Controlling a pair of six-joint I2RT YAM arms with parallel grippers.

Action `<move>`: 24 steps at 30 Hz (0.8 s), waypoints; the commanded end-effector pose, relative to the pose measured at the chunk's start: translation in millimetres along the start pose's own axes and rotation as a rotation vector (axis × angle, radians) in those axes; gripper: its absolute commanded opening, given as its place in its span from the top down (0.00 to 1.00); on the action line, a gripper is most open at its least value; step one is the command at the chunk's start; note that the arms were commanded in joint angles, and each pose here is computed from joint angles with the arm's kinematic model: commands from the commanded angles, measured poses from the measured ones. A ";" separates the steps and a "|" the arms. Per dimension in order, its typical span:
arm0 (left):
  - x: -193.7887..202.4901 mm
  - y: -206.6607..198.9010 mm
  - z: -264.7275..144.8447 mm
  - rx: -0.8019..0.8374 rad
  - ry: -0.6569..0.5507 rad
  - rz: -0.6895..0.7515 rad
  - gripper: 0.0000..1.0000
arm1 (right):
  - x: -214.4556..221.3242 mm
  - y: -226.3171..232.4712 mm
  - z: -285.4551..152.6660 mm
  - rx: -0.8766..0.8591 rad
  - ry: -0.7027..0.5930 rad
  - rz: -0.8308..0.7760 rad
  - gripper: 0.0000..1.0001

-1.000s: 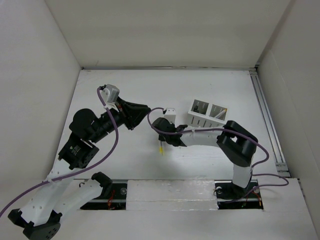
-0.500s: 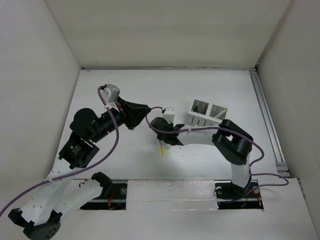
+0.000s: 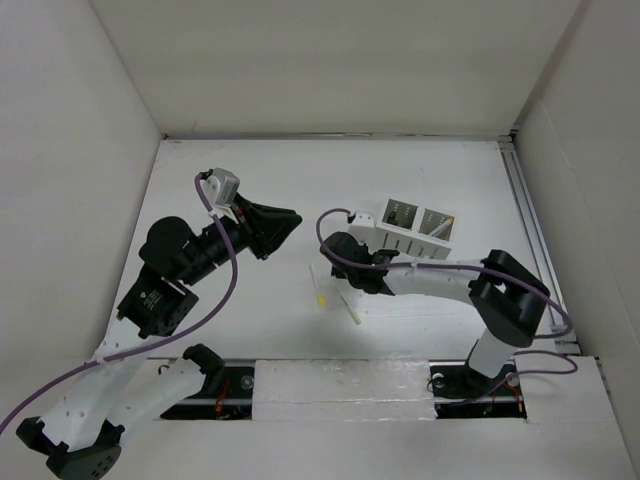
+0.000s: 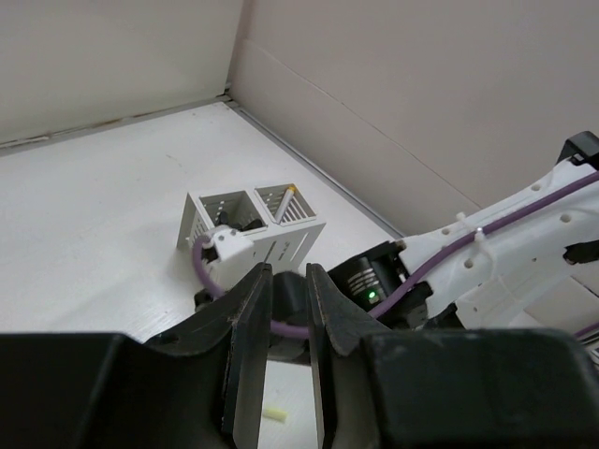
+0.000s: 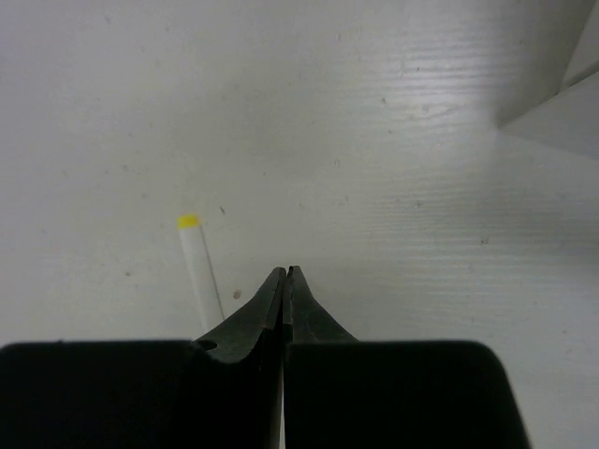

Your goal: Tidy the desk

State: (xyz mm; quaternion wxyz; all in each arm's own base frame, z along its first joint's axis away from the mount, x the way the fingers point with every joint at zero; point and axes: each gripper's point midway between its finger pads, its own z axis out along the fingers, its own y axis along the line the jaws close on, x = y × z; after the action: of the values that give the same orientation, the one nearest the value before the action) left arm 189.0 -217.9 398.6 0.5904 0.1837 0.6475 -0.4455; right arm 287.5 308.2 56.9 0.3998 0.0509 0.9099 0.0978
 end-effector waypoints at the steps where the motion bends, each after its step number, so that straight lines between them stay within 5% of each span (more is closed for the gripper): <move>1: -16.5 -9.4 -3.0 0.034 -0.063 0.018 0.82 | -37.0 2.6 -19.6 -0.036 -0.090 0.087 1.00; 7: -15.8 -9.7 -2.7 0.038 -0.060 0.019 0.82 | -25.4 -2.0 -20.5 -0.049 -0.055 0.054 0.98; 9: -15.2 -9.4 -2.6 0.037 -0.059 0.019 0.82 | -13.8 -3.9 -13.5 -0.039 -0.018 -0.009 0.85; 12: -15.8 -9.7 -2.7 0.038 -0.060 0.019 0.82 | 7.8 -10.0 -8.2 -0.014 0.027 -0.091 0.49; 14: -15.3 -9.3 -2.5 0.036 -0.059 0.017 0.82 | 19.8 -10.0 -11.8 -0.039 0.052 -0.114 0.42; 20: -13.2 -8.4 -0.2 0.037 -0.051 0.015 0.82 | 37.0 -10.5 -18.3 -0.119 0.107 -0.150 0.36; 24: -13.1 -7.7 -0.2 0.034 -0.051 0.016 0.82 | 43.5 -5.8 -12.4 -0.116 0.139 -0.170 0.43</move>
State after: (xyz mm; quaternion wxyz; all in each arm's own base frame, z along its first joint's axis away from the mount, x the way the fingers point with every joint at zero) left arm 188.2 -217.4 399.4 0.5913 0.1838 0.6463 -0.4459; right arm 248.0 292.1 27.6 0.3488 -0.0424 0.9314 0.0948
